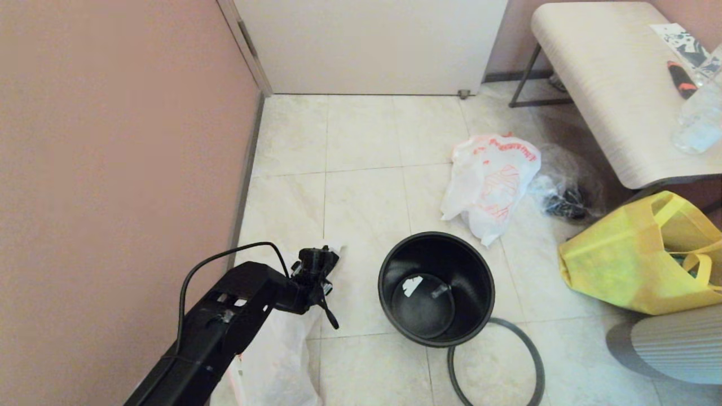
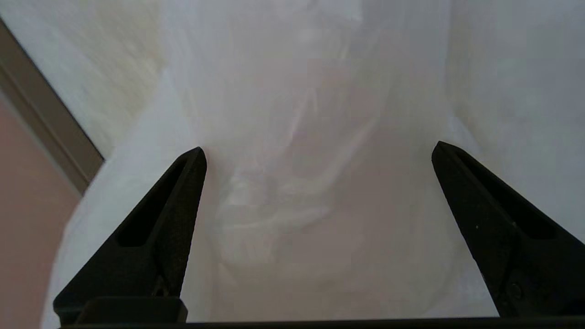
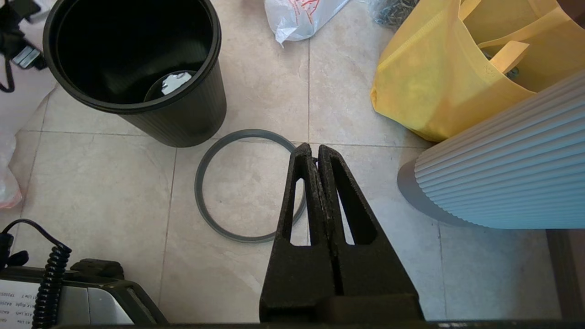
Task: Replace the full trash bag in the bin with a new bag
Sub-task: Pick up a new trash bag
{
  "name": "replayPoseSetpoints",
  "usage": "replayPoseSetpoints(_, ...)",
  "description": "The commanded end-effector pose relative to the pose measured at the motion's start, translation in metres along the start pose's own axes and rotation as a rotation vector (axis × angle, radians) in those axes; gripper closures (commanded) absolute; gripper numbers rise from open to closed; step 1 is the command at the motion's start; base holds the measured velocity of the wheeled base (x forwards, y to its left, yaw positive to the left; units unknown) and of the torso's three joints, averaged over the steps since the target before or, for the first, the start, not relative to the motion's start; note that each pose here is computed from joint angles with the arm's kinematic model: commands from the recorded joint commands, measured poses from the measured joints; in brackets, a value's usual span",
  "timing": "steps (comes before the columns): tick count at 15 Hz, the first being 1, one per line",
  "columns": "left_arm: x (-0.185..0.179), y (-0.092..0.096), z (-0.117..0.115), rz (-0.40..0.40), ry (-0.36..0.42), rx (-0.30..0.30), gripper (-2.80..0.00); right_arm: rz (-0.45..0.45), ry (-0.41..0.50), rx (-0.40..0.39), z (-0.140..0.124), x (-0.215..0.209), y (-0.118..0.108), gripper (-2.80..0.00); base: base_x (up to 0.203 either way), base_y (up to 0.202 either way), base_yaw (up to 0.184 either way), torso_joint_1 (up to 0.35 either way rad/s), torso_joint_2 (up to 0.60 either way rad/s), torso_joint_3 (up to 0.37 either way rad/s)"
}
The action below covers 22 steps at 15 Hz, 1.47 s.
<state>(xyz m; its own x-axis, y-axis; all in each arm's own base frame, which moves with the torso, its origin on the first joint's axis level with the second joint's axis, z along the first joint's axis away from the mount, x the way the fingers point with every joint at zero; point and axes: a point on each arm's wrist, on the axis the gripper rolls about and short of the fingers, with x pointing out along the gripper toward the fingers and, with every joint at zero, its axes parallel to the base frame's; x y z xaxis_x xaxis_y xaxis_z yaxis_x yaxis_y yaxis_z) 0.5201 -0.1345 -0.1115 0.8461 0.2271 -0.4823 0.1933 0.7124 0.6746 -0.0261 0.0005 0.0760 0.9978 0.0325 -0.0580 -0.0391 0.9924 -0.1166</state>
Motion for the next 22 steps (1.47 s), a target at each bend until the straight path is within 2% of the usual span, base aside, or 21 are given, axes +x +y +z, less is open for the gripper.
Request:
replayPoseSetpoints(1, 0.007, -0.004, -0.013, -0.006, 0.029, 0.006, -2.80, 0.001, 0.002, -0.001, 0.000, 0.000, 0.000, 0.00, 0.000, 0.000, 0.000, 0.000, 0.00, 0.000)
replayPoseSetpoints(8, 0.007, -0.003, -0.015, -0.006, 0.043, -0.005, -2.80, 0.003, 0.000, -0.001, 0.000, 0.000, 0.000, 0.00, 0.000, 0.000, 0.000, 0.000, 0.00, 0.000)
replayPoseSetpoints(9, 0.008, -0.004, -0.016, -0.006, 0.047, -0.004, 0.00, 0.003, 0.000, -0.001, 0.000, 0.000, 0.000, 0.00, 0.000, 0.000, 0.000, 0.000, 0.00, 0.000)
replayPoseSetpoints(18, 0.009, -0.006, -0.019, -0.003, 0.060, -0.001, 0.00, 0.002, 0.001, 0.001, 0.000, 0.000, 0.000, 0.00, 0.000, 0.000, 0.000, 0.000, 0.00, 0.000)
replayPoseSetpoints(20, 0.006, -0.005, -0.017, -0.002, 0.065, -0.034, 0.00, 0.001, 0.002, 0.001, 0.000, 0.000, 0.000, 0.00, 0.000, 0.000, 0.000, 0.000, 0.00, 0.000)
replayPoseSetpoints(21, 0.001, -0.004, -0.013, -0.013, 0.090, -0.053, 0.00, 0.001, 0.002, 0.002, 0.000, 0.000, 0.000, 0.00, 0.000, 0.000, 0.000, 0.000, 0.00, 0.000)
replayPoseSetpoints(22, -0.009, -0.002, -0.007, -0.035, 0.149, -0.082, 0.00, 0.001, 0.002, 0.002, 0.000, 0.000, 0.000, 0.00, 0.000, 0.000, 0.000, 0.000, 0.00, 0.000)
